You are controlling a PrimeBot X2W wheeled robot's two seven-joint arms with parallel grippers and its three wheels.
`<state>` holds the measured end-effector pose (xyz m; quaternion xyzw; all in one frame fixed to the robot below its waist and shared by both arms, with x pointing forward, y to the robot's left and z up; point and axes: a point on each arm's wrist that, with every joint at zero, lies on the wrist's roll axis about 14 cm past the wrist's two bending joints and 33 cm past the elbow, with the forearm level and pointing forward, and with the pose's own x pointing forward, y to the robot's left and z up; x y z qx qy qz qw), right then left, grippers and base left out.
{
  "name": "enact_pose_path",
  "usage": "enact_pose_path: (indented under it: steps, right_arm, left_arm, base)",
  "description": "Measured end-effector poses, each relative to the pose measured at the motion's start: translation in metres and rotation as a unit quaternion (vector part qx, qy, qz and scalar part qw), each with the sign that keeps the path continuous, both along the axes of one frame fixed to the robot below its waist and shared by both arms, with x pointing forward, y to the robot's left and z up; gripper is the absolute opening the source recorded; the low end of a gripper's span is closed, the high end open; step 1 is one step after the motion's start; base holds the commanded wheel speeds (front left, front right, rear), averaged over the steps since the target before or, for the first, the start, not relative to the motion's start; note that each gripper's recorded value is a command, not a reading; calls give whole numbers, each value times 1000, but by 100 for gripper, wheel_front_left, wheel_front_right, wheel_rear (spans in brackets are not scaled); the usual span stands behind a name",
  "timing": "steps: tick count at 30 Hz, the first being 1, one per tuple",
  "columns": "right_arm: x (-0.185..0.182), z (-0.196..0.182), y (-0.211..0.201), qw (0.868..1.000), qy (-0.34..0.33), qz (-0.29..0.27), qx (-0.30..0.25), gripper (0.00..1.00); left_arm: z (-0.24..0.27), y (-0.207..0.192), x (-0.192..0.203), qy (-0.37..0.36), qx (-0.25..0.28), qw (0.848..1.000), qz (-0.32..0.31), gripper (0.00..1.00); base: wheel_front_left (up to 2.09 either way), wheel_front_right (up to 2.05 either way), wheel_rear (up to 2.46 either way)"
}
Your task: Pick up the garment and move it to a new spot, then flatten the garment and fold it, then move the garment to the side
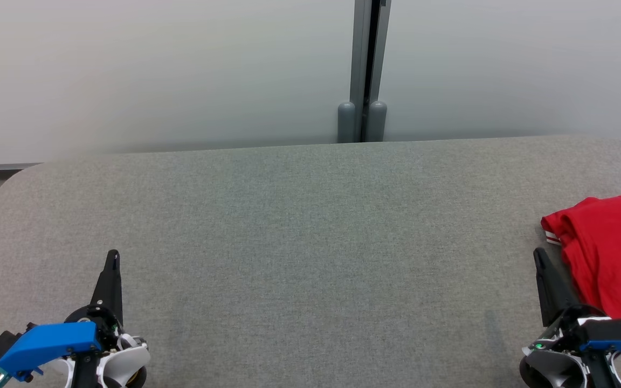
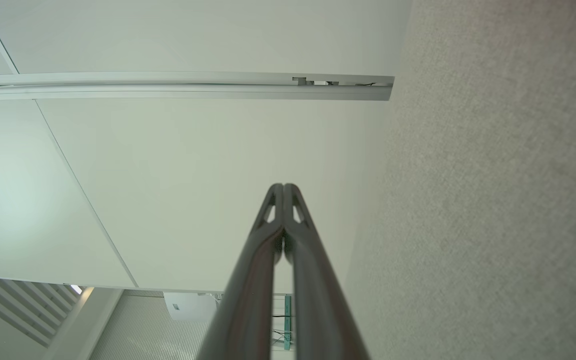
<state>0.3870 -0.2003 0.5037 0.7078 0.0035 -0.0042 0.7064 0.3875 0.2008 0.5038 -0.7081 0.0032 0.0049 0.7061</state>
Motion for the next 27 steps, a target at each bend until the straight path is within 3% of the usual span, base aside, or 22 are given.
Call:
enact_pose_path:
  steps: [27]
  right_arm:
    - [0,0,0,1000,0,0,0,0]
  left_arm:
    - [0,0,0,0,0,1000,0,0]
  base:
    - [0,0,0]
